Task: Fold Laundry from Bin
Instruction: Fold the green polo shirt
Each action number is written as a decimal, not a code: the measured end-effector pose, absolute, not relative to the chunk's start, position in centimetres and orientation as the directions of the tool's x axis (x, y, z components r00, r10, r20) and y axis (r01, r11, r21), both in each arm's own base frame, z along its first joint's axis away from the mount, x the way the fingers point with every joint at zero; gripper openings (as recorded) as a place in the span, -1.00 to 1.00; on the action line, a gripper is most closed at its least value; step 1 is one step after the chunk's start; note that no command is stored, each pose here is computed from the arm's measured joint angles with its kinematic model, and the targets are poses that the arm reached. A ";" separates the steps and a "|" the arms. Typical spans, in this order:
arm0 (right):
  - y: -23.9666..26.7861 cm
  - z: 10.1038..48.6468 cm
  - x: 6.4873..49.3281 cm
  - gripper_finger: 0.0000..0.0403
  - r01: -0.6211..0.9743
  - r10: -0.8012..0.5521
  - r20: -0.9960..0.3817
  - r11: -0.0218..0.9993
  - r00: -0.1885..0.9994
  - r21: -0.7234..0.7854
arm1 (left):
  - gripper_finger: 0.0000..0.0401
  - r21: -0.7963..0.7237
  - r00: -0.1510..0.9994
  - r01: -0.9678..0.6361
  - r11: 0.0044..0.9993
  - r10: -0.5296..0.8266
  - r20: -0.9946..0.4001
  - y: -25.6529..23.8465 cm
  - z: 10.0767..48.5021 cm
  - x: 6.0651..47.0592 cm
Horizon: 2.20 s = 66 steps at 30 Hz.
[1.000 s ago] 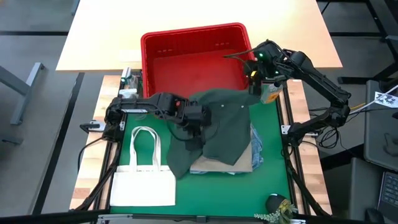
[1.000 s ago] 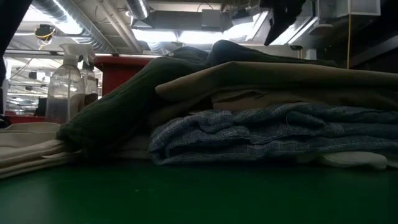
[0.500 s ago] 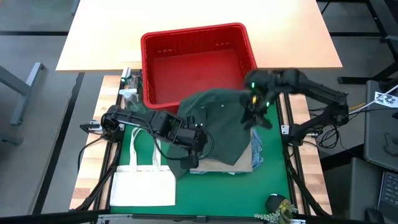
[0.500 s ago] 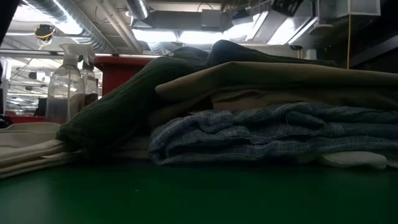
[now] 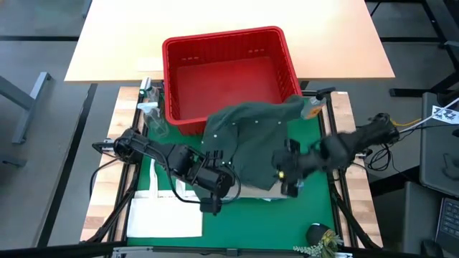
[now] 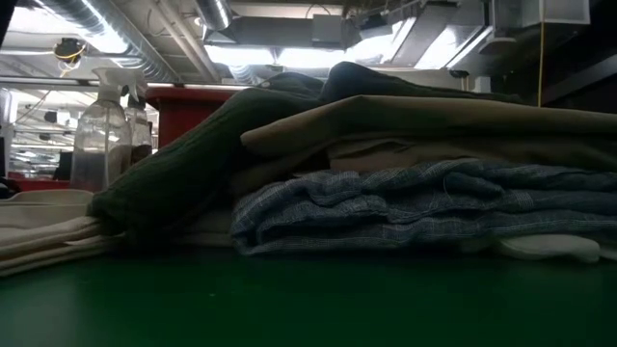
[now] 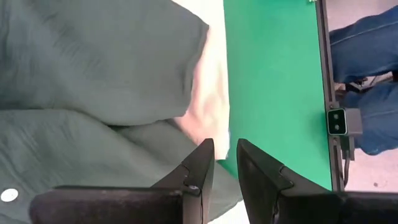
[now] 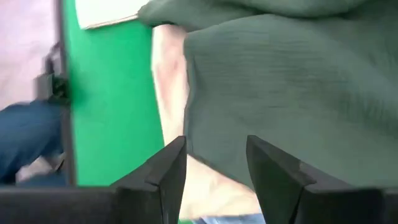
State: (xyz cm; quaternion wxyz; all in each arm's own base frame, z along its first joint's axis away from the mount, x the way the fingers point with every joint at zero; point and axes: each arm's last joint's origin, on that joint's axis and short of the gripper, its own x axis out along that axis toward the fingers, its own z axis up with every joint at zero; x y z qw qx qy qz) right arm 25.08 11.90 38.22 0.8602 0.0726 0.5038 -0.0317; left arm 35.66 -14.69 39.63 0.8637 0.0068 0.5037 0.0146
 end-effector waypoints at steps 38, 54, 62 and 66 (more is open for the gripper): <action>19.8 28.5 30.3 -0.18 0.086 -0.345 -0.820 0.934 0.457 -0.346 | -0.68 -0.153 0.628 -0.097 0.983 -0.059 -0.776 -16.6 40.6 36.5; 18.6 26.0 32.6 -0.18 0.165 -0.329 -0.874 0.944 0.359 -0.287 | -0.68 -0.145 0.624 -0.087 0.986 -0.059 -0.779 -16.8 40.5 36.4; 18.1 25.5 33.3 -0.18 0.183 -0.336 -0.875 0.940 0.350 -0.288 | -0.68 -0.144 0.622 -0.088 0.986 -0.059 -0.781 -16.8 40.5 36.3; 17.8 24.2 34.0 -0.18 0.183 -0.351 -0.885 0.934 0.307 -0.307 | -0.68 -0.144 0.622 -0.088 0.986 -0.059 -0.780 -16.8 40.5 36.3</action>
